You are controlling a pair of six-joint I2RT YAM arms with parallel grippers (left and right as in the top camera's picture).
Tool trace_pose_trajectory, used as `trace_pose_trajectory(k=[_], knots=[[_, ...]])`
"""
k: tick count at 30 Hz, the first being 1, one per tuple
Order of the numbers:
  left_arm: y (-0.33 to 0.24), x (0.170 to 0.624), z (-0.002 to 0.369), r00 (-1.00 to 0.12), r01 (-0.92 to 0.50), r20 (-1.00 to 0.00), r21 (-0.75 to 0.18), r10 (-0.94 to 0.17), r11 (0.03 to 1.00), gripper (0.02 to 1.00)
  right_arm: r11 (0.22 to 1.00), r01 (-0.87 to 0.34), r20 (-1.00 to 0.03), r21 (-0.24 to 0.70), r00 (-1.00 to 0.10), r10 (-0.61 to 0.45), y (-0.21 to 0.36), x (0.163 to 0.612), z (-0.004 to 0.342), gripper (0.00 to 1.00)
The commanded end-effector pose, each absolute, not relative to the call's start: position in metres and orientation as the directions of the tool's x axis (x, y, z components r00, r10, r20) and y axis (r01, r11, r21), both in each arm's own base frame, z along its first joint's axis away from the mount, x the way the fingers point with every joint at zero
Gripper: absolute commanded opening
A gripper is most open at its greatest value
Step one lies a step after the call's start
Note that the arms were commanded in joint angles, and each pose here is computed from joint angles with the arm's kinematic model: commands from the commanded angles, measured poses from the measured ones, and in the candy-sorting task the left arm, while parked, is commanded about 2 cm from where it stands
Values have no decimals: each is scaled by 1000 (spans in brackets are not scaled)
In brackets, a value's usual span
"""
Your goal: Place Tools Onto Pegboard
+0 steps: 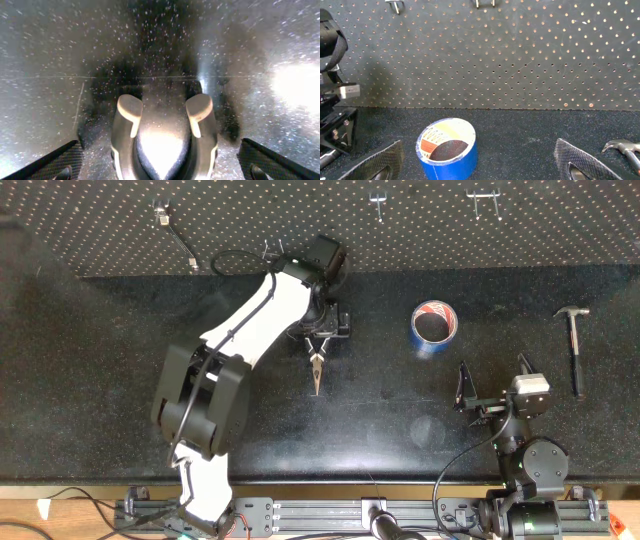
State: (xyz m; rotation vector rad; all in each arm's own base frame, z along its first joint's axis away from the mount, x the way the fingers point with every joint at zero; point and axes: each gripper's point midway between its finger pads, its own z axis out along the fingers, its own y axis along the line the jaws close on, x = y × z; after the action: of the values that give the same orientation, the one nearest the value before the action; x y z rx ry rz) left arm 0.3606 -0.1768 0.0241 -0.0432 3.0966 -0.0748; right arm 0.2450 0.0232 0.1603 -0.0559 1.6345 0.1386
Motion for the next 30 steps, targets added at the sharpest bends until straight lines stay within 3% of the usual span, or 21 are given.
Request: trace_pose_trajectory(k=[1, 2, 3, 5, 8, 12, 13, 14, 16, 19, 21, 22, 24, 26, 27, 29, 30], knots=[[-181, 363, 18, -999, -17, -29, -54, -19, 998, 998, 990, -122, -996, 64, -71, 56, 24, 245, 159, 980], [-181, 363, 17, -999, -17, -29, -53, -19, 998, 1000, 990, -122, -996, 64, -71, 56, 24, 245, 159, 980], [-181, 363, 17, -999, -17, -29, -53, -19, 998, 932, 990, -122, -996, 64, -71, 56, 24, 245, 159, 980], [-181, 363, 17, -999, -17, -30, -53, -19, 998, 700, 990, -122, -996, 64, -71, 56, 24, 245, 159, 980], [-181, 363, 17, -999, -17, -29, -53, -19, 998, 494, 991, -122, -996, 64, -71, 55, 24, 245, 159, 980], [-181, 363, 17, -999, -17, -29, -54, -19, 998, 411, 990, -122, -996, 64, -71, 56, 24, 245, 159, 980], [-181, 363, 17, -999, -17, -30, -54, -18, 998, 351, 990, -122, -996, 64, -71, 56, 24, 245, 159, 978], [-181, 362, 22, -999, -12, -32, -53, -14, 999, 27, 990, -122, -996, 64, -71, 56, 24, 245, 159, 980], [-178, 363, 42, -996, 1, -84, -25, -1, 1000, 27, 990, -122, -996, 64, -71, 56, 24, 245, 159, 980], [-161, 353, 137, -966, 3, -259, -40, -7, 999, 27, 990, -122, -996, 64, -71, 56, 24, 245, 159, 980], [-136, 319, 221, -905, 89, -420, -35, 66, 995, 25, 990, -122, -996, 64, -71, 56, 24, 245, 159, 978], [-122, 303, 242, -880, 77, -473, -33, 52, 996, 29, 990, -122, -996, 64, -71, 56, 24, 245, 159, 980], [-104, 287, 228, -855, 52, -517, -1, 44, 999, 29, 990, -122, -996, 64, -71, 56, 24, 245, 159, 980], [-118, 314, 181, -769, 60, -639, -55, 11, 997, 27, 990, -122, -996, 64, -71, 56, 24, 245, 159, 980], [-124, 350, 184, -654, 33, -756, -65, -27, 997, 25, 990, -122, -996, 64, -71, 56, 24, 245, 159, 980], [-115, 391, 208, -491, -70, -867, -58, -85, 996, 27, 990, -122, -996, 64, -71, 56, 24, 245, 159, 980], [-112, 413, 220, -406, -99, -904, -103, -135, 990, 27, 990, -122, -996, 64, -71, 56, 24, 245, 159, 980]])
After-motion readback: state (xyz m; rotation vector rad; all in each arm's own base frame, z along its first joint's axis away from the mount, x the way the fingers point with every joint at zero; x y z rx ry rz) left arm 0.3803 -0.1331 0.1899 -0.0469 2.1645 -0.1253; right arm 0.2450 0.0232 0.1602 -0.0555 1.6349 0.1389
